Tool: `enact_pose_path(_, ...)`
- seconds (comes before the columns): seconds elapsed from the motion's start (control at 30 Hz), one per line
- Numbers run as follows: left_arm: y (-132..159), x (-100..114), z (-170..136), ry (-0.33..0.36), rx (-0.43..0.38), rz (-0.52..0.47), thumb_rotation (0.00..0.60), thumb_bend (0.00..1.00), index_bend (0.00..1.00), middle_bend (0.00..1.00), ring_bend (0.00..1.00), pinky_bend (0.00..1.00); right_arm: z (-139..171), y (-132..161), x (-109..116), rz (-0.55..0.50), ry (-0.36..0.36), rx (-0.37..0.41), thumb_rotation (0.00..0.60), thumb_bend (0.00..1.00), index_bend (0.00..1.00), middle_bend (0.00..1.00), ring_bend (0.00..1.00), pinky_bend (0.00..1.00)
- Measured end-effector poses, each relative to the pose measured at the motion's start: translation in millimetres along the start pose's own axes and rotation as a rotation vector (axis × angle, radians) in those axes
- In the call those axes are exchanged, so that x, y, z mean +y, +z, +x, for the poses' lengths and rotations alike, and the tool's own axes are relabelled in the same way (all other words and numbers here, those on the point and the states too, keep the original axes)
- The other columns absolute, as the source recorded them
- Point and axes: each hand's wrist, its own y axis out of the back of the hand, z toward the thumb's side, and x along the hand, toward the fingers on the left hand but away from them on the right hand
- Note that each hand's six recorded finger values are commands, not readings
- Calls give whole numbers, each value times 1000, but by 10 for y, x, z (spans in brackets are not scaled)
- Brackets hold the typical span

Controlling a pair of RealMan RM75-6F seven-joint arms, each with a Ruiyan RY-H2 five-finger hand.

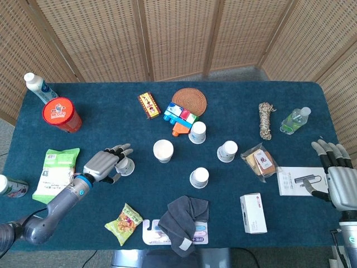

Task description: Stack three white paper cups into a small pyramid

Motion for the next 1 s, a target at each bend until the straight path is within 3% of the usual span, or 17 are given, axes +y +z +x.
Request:
enact_pose_path(0.33, -17, -38, 75, 6, -2, -15, 600, 492, 74, 0, 3, 405, 15, -24, 6, -2, 0, -15, 600, 331, 68, 0, 0, 0)
enact_pose_path(0.57, -44, -41, 93, 15, -4, 7, 600, 491, 191, 79, 174, 522, 11, -1, 7, -7, -2, -12, 600, 338, 70, 0, 0, 0)
enact_pose_path(1.0, -74, -32, 116, 18, 1, 19, 600, 494, 370, 205, 284, 619, -11, 28, 1, -9, 2, -10, 600, 337, 70, 0, 0, 0)
